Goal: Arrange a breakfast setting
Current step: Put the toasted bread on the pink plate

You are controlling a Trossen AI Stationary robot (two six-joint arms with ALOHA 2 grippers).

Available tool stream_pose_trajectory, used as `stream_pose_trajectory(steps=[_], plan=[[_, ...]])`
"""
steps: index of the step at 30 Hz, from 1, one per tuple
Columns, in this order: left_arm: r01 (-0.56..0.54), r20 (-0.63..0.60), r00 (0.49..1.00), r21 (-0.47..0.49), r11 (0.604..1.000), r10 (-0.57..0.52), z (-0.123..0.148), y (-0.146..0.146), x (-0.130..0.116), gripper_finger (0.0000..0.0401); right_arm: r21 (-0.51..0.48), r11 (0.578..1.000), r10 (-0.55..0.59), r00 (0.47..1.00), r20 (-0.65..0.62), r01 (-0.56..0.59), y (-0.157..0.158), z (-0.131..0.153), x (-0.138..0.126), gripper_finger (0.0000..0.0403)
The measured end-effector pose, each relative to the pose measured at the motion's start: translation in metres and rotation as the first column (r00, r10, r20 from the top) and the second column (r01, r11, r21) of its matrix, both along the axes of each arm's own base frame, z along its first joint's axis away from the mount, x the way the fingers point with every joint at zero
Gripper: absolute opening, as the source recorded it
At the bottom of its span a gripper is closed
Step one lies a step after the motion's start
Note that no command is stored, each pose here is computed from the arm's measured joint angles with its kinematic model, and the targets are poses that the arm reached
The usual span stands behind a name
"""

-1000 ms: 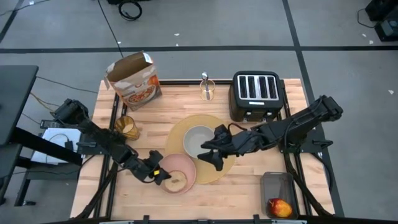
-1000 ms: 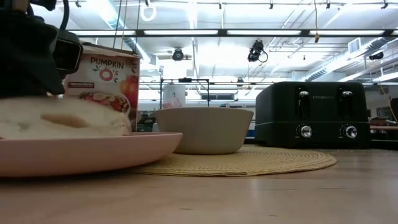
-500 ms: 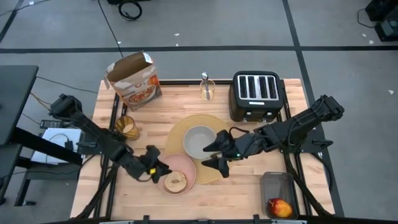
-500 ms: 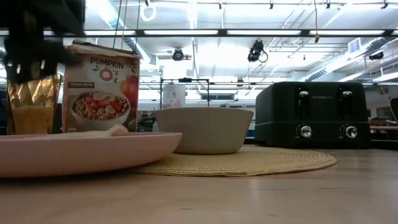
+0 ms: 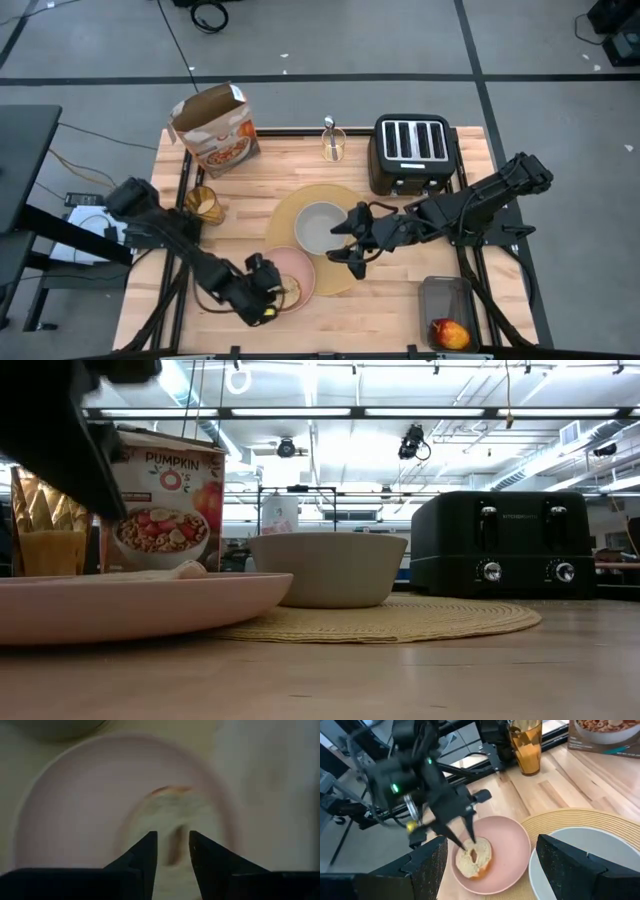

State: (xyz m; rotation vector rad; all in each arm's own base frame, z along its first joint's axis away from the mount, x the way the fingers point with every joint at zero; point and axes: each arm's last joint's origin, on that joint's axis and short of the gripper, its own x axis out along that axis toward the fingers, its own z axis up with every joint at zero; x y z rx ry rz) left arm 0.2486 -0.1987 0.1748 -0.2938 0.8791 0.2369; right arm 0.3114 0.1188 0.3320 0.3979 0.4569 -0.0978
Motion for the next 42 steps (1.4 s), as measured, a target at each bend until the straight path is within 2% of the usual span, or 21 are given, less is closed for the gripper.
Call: stream_pose_trajectory(steps=[7,12,18,22,28,33,42], plan=[[0.085,-0.039,0.996,0.095,0.992,-0.082,-0.01,-0.001,0.01,0.013,0.011,1.0,0.012,1.0,-0.003,-0.012,0.0,0.0,0.0,0.0309],[0.179,-0.06,0.983,0.146,0.973,-0.172,-0.01,-0.003,0.009,0.0171,0.011,1.0,0.013,1.0,-0.004,-0.013,0.0,0.0,0.0,0.0309],[0.177,-0.095,0.982,0.177,0.968,-0.162,-0.014,0.006,0.015,0.0226,0.022,0.999,0.026,1.0,-0.008,-0.026,0.001,0.0,0.0,0.0309],[0.198,-0.129,0.976,0.215,0.956,-0.173,-0.016,0.014,0.018,0.0248,0.024,0.999,0.026,1.0,-0.002,-0.026,0.0,0.0,0.0,0.0307],[0.183,-0.227,0.966,0.241,0.953,-0.127,-0.011,0.034,0.016,0.025,0.028,0.999,0.026,1.0,0.007,-0.026,0.001,0.001,0.001,0.0306],[0.207,-0.171,0.97,0.219,0.953,-0.172,0.009,0.027,0.017,0.025,0.028,0.999,0.026,1.0,0.007,-0.026,0.001,0.001,0.001,0.0306],[0.251,-0.233,0.953,0.252,0.935,-0.193,-0.005,0.016,0.011,0.025,0.028,0.999,0.026,1.0,0.007,-0.026,0.001,0.001,0.001,0.0306]])
